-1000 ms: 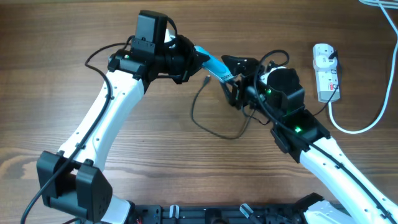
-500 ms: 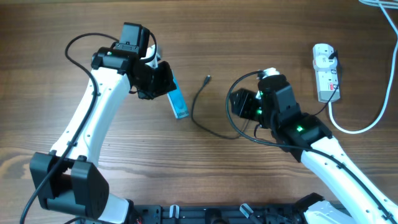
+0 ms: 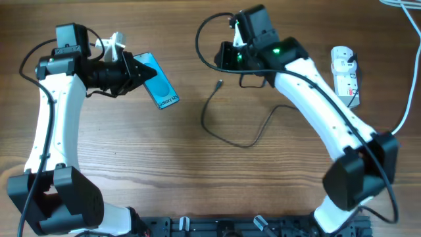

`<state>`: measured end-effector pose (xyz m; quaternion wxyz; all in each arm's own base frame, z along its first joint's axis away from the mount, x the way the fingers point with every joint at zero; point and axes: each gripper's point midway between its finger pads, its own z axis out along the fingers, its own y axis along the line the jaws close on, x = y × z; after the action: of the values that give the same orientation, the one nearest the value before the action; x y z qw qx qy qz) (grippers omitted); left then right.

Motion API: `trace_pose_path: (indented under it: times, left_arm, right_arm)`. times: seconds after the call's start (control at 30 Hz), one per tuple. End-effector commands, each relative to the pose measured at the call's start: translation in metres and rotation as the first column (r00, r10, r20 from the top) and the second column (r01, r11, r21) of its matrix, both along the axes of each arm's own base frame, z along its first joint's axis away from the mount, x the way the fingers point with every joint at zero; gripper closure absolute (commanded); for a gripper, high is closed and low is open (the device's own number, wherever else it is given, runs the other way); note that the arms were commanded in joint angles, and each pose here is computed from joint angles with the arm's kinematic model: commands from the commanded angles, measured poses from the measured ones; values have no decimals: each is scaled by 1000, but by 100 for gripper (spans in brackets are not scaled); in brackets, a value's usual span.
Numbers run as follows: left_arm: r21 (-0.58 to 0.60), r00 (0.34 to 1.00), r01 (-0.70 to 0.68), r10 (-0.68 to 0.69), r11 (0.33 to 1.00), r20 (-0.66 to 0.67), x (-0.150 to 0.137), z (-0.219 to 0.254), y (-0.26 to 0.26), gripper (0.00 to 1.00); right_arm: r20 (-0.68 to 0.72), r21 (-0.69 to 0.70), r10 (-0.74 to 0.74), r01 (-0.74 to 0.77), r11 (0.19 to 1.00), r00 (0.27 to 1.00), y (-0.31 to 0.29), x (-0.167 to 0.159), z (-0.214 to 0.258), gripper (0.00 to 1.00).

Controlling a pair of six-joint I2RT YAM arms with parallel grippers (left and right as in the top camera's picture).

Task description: Plug charger to phone and switch on socket

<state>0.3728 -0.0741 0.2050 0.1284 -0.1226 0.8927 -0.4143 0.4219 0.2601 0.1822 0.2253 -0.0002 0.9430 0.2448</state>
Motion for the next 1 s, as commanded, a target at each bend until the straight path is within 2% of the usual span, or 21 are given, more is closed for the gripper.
trace_pose_path:
  times: [0.0,0.17,0.27,0.97]
  left_arm:
    - [-32,998,32,-30,999,59,-5,19,-7,96]
    - [-22,998,28,-26,999,57,-4,17,-6,96]
    - [-2,998,19,-19,1000,53,-4,14,-3,96]
    - [-3,999,17,-17,1000,51,-4,14,-3,96]
  right_arm:
    - [-68,-17,-118,117,993,991,3,11,-29,71]
    - [-188,-114,-154,134,984,970,-2,9,-95,75]
    - [-212,-133,-157,131,982,965,-3,7,-108,74]
    - [-209,-132,-154,128,983,966,-3,8,-108,75]
